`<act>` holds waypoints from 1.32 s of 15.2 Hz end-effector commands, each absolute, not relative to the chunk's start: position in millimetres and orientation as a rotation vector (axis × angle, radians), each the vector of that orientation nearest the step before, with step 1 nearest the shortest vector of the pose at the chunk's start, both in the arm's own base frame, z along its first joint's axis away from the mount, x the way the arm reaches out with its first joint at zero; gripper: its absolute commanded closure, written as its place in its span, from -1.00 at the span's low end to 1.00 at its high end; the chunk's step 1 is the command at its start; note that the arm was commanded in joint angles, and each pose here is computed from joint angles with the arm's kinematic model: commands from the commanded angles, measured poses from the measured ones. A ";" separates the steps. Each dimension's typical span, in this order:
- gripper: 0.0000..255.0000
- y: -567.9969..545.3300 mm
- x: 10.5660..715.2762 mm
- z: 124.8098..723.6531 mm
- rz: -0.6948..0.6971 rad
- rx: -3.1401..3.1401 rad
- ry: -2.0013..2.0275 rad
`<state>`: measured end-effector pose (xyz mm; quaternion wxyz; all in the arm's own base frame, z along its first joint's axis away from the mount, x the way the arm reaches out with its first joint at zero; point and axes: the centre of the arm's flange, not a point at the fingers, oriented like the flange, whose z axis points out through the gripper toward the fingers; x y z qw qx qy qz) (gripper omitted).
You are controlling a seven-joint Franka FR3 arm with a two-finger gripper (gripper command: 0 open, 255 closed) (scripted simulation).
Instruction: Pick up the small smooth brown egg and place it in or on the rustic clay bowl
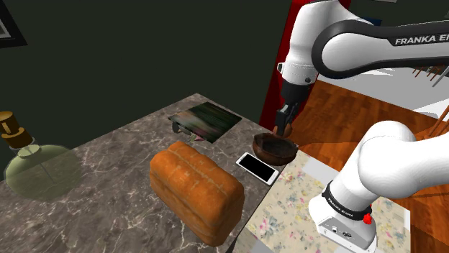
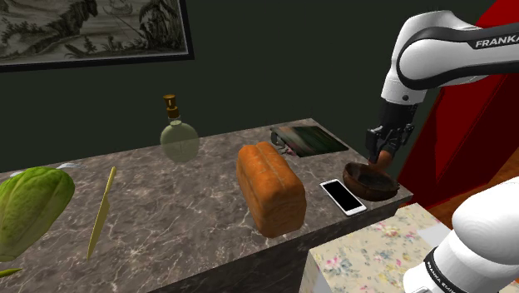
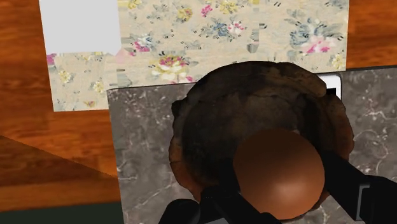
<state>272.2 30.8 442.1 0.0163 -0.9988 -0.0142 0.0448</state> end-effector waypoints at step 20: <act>-1.00 29.5 277.0 483.0 0.138 -3.106 -0.044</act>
